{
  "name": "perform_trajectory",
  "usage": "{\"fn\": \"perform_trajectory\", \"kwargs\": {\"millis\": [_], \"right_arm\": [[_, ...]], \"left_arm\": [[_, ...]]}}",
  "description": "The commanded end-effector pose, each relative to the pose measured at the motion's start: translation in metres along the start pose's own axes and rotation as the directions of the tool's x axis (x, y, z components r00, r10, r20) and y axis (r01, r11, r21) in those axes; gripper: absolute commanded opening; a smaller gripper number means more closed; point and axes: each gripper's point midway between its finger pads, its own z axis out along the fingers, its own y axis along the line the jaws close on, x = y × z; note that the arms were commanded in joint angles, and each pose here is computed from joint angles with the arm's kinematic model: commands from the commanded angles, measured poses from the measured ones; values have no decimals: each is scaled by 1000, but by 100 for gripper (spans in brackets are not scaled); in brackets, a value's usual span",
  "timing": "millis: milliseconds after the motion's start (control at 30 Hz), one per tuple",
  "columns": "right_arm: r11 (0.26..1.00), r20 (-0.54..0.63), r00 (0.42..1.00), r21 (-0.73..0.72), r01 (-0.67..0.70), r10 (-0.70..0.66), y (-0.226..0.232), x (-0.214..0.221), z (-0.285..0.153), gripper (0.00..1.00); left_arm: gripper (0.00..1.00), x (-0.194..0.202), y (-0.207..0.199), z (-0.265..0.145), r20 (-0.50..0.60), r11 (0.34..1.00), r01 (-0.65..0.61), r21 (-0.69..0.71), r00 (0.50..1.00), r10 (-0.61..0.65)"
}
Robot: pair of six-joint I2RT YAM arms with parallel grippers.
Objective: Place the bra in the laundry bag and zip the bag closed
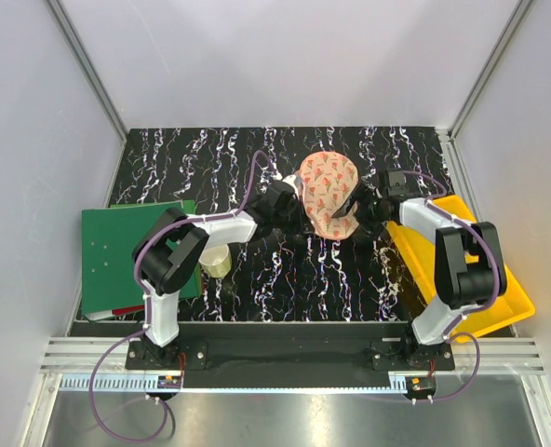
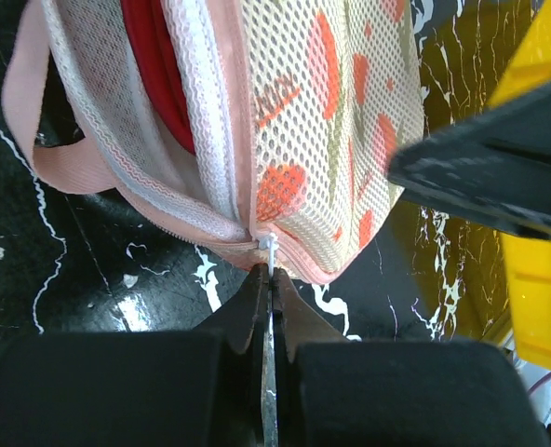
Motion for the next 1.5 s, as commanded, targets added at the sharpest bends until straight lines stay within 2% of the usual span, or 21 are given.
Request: {"fn": "perform_trajectory", "kwargs": {"millis": [0, 100, 133, 233, 333, 367, 433, 467, 567, 667, 833, 867, 933, 1033, 1067, 1100, 1267, 1400, 1467], "right_arm": [[998, 32, 998, -1, 55, -55, 16, 10, -24, 94], [999, 9, 1000, -34, 2, -1, 22, 25, -29, 96], [996, 37, 999, -86, -1, 4, 32, 22, -35, 96], [982, 7, 998, -174, -67, 70, 43, 32, -30, 96], [973, -35, 994, -201, -111, 106, 51, 40, -20, 96], [964, -64, 984, -201, -174, 165, 48, 47, -16, 96], [948, -55, 977, -238, -212, 204, 53, 49, -9, 93], [936, -61, 961, -218, -278, 271, 44, 55, -2, 92], [907, -23, 937, -246, -343, 349, 41, 55, 9, 85], [897, 8, 929, -264, -354, 370, 43, 47, 19, 77], [907, 13, 935, -248, -340, 354, 45, 38, 38, 66], [908, 18, 937, -253, -333, 349, 49, 34, 39, 59], [910, 22, 937, -247, -333, 348, 47, 33, 43, 51], [918, 26, 944, -243, -314, 329, 48, 31, 46, 35], [925, 30, 952, -248, -287, 304, 51, 30, 46, 31], [932, 31, 959, -247, -266, 281, 52, 29, 45, 23], [971, 37, 992, -212, -110, 120, 49, 25, 37, 1], [969, -4, 999, -244, -45, 46, 42, 17, 27, 0], [960, -28, 1000, -279, -18, 10, 41, 10, 21, 0]], "left_arm": [[0, -24, -21, -14, 79, 997, -29, 70, 997, 23], [0, -24, -23, -16, 77, 997, -31, 74, 997, 25], [0, -24, -23, -16, 81, 997, -33, 75, 996, 27], [0, -24, -21, -20, 88, 997, -34, 71, 996, 28], [0, -22, -20, -23, 89, 997, -27, 73, 996, 20], [0, -21, -20, -25, 87, 997, -26, 76, 996, 19], [0, -20, -20, -27, 86, 996, -21, 83, 996, 14], [0, -19, -20, -28, 86, 996, -19, 87, 996, 11], [0, -14, -19, -29, 76, 996, -10, 94, 997, 2], [0, -9, -16, -32, 75, 996, -6, 94, 997, -1], [0, 1, -12, -36, 65, 994, 13, 106, 998, -20], [0, 6, -7, -36, 57, 995, 18, 97, 998, -24], [0, 8, -6, -37, 57, 995, 21, 98, 998, -27], [0, 14, -3, -36, 47, 995, 25, 94, 998, -29], [0, 14, -3, -36, 48, 995, 23, 93, 998, -28], [0, 15, -2, -35, 44, 996, 23, 89, 999, -27], [0, -3, 27, -38, 64, 999, 34, -10, 997, -33], [0, -31, 72, -50, 91, 992, 79, -101, 993, -70], [0, -39, 81, -56, 98, 989, 83, -120, 993, -71]]}}
